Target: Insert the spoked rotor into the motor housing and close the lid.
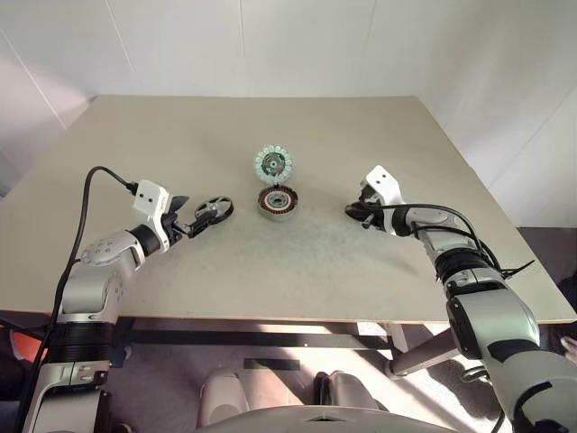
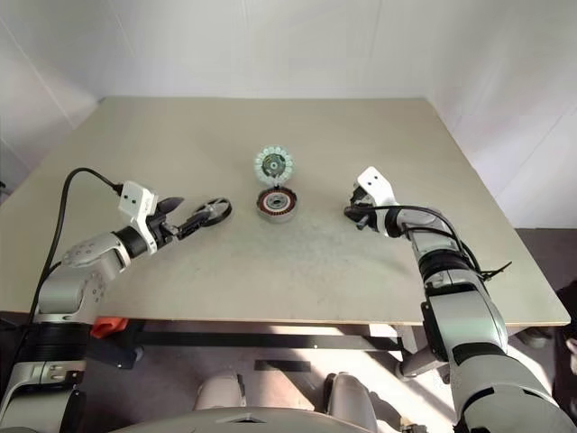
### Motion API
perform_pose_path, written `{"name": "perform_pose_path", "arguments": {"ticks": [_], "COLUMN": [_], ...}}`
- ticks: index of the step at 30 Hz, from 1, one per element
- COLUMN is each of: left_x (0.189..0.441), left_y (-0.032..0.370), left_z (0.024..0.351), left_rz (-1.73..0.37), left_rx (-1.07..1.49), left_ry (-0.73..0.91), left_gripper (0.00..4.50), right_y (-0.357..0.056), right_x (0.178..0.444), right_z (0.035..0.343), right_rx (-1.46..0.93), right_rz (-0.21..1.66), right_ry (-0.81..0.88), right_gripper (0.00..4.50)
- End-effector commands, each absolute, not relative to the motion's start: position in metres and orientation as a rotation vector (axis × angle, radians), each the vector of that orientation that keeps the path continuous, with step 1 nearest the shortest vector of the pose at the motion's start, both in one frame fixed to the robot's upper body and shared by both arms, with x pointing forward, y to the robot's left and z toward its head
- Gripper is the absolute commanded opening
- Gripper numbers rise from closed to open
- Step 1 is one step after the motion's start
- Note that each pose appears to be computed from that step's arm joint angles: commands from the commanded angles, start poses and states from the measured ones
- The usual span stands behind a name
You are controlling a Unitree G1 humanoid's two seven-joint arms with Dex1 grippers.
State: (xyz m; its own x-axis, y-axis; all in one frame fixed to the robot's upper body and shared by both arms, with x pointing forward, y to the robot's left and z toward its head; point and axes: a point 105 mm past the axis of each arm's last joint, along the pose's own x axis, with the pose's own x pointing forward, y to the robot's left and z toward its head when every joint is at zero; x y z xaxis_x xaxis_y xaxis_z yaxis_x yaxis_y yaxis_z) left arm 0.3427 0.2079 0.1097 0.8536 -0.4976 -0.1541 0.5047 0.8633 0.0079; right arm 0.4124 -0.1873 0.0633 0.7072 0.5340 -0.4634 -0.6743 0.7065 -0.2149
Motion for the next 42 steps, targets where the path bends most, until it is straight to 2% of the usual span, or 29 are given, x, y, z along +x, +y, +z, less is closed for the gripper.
{"name": "perform_pose_path", "arguments": {"ticks": [1,3,4,8,14,18,22,25,33,42], "left_x": [0.345,0.345,0.345,0.345,0.345,0.346,0.350,0.352,0.343,0.336], "left_y": [0.211,0.211,0.211,0.211,0.212,0.210,0.202,0.197,0.186,0.189], "left_z": [0.123,0.123,0.123,0.122,0.121,0.121,0.121,0.121,0.115,0.112], "left_rz": [-0.519,-0.518,-0.518,-0.515,-0.514,-0.518,-0.542,-0.557,-0.570,-0.542], "left_rx": [0.076,0.077,0.077,0.077,0.076,0.075,0.064,0.063,0.052,0.042], "left_ry": [0.105,0.105,0.105,0.106,0.108,0.108,0.104,0.102,0.104,0.107], "left_gripper": [4.45,4.45,4.45,4.45,4.45,4.45,4.45,4.45,4.45,4.45], "right_y": [-0.190,-0.189,-0.189,-0.191,-0.168,-0.123,-0.073,-0.050,-0.032,-0.038], "right_x": [0.419,0.418,0.418,0.423,0.418,0.404,0.381,0.377,0.390,0.396], "right_z": [0.079,0.079,0.079,0.084,0.107,0.135,0.139,0.133,0.128,0.108], "right_rx": [-0.380,-0.376,-0.380,-0.436,-0.425,-0.490,-0.594,-0.679,-0.817,-0.906], "right_rz": [0.678,0.693,0.696,0.654,0.800,1.032,1.311,1.423,1.444,1.405], "right_ry": [0.351,0.357,0.355,0.316,0.214,0.088,0.084,0.105,0.162,0.282], "right_gripper": [0.65,0.65,1.39,2.64,2.64,2.64,2.64,2.64,2.64,2.64]}}
